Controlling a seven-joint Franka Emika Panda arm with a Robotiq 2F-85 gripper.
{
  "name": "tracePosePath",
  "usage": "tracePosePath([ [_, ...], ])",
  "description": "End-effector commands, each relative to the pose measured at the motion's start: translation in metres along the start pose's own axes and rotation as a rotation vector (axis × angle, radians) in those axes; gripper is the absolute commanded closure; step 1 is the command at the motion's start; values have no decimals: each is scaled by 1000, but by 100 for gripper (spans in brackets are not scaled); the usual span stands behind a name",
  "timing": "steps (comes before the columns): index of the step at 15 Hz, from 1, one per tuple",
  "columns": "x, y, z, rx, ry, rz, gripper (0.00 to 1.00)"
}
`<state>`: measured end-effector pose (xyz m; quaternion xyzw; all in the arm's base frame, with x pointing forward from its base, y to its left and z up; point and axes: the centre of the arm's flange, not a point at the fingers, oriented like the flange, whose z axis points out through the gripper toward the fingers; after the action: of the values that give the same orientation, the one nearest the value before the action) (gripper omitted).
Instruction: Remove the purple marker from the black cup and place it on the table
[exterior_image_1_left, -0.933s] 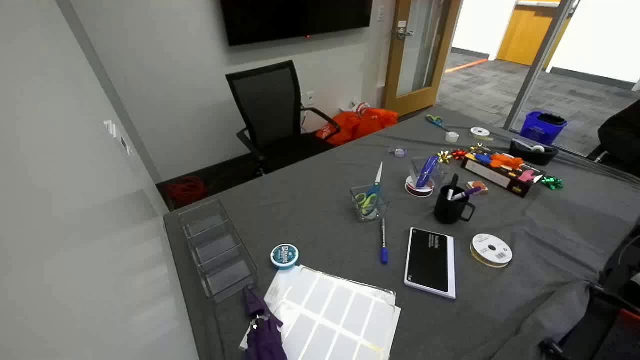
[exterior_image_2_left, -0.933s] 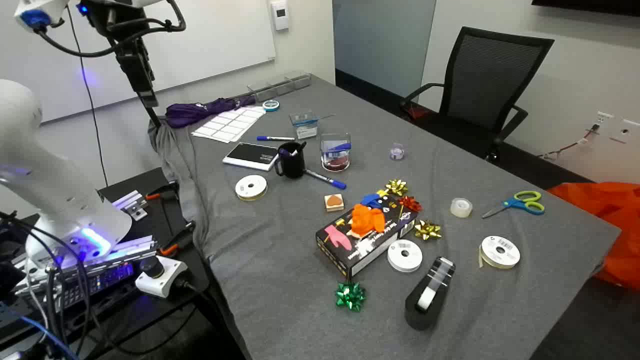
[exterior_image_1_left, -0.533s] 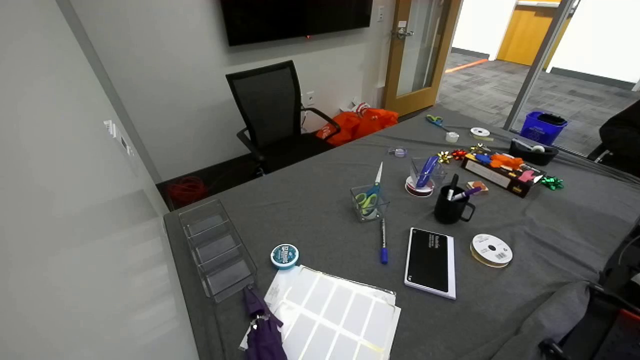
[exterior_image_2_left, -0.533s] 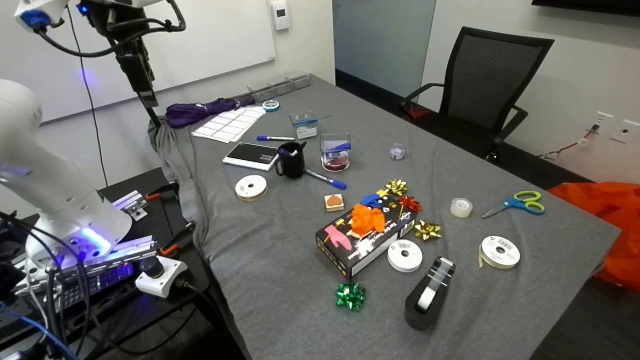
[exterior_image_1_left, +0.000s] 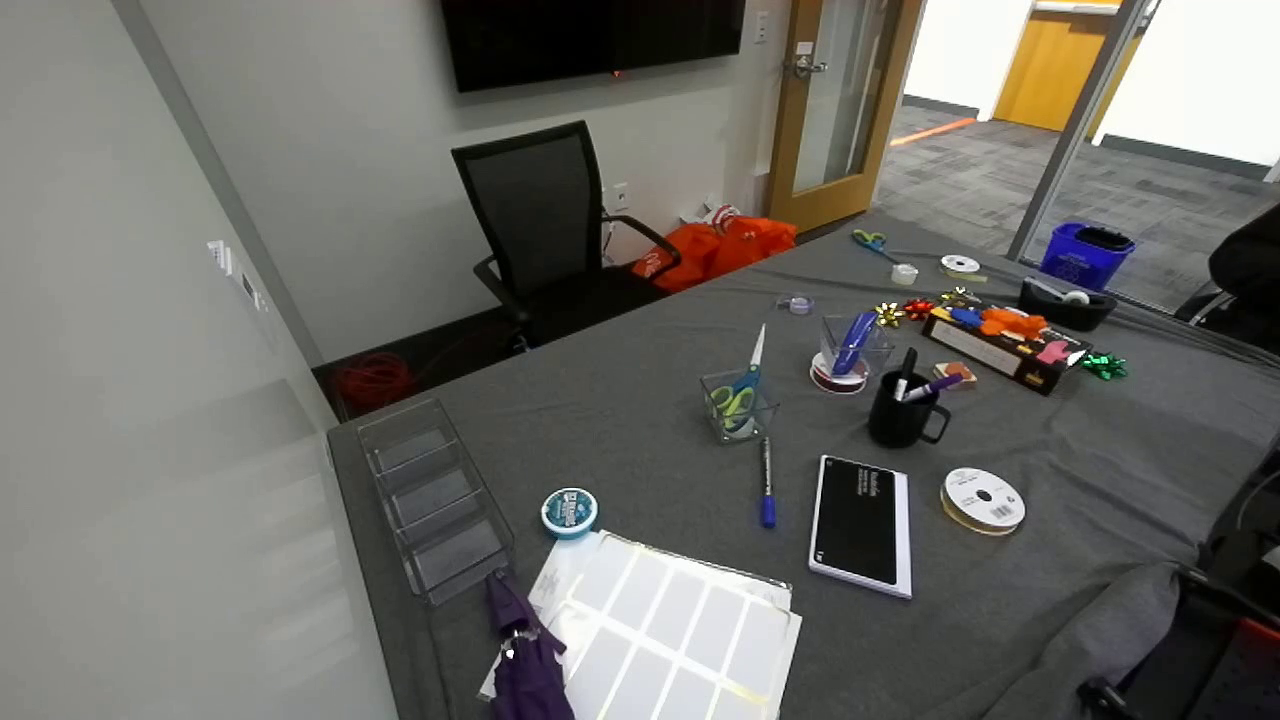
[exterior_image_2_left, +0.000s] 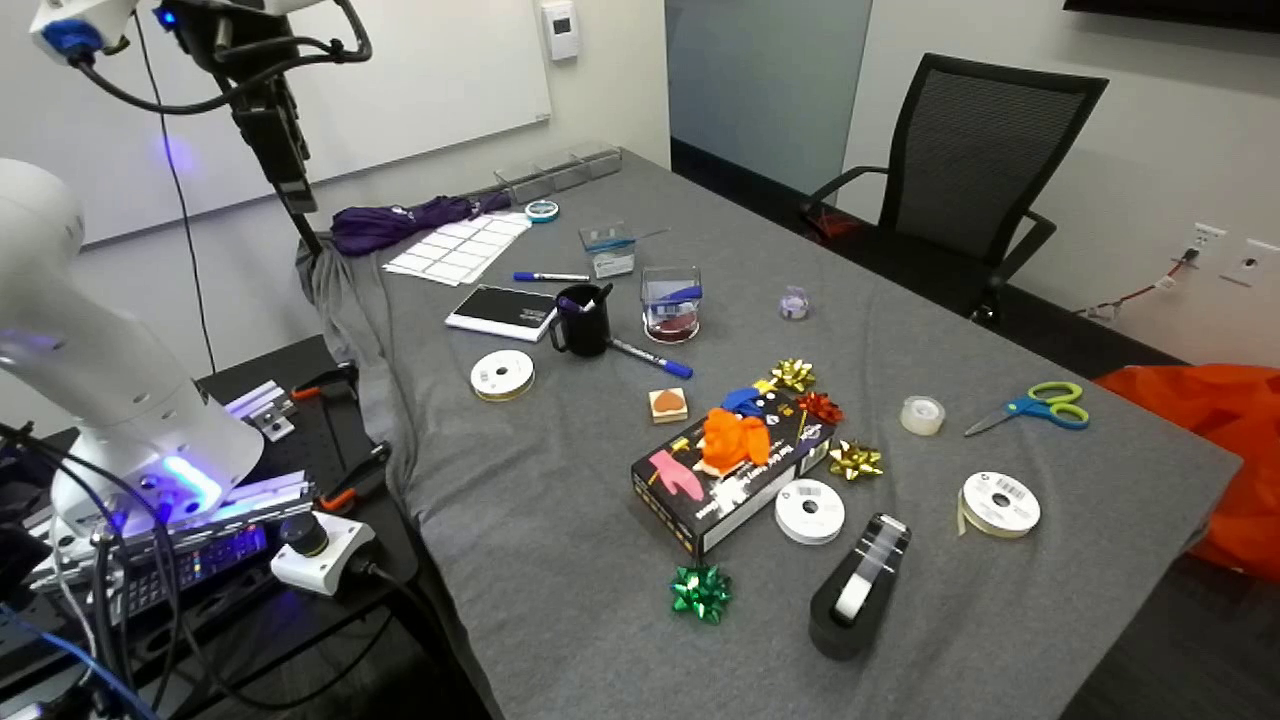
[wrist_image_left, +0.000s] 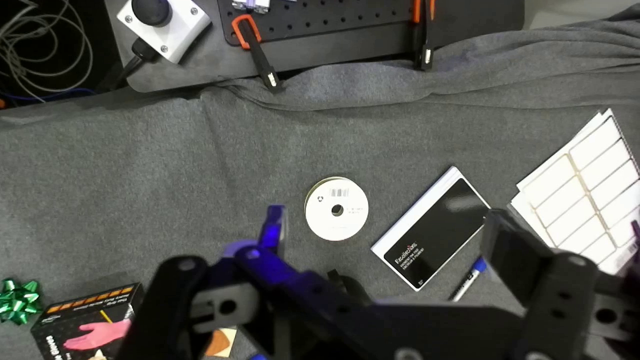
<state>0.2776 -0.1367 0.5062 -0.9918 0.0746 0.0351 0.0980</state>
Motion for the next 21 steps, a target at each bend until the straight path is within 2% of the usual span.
tracePosePath([
  [1, 22, -15, -1, 49, 26, 38, 0],
  [5, 67, -35, 3, 142, 125, 82, 0],
  [8, 105, -40, 11, 149, 239, 125, 0],
  [13, 157, -44, 34, 120, 338, 203, 0],
  [16, 179, -46, 47, 71, 387, 257, 0],
  [21, 202, -46, 66, -17, 410, 353, 0],
])
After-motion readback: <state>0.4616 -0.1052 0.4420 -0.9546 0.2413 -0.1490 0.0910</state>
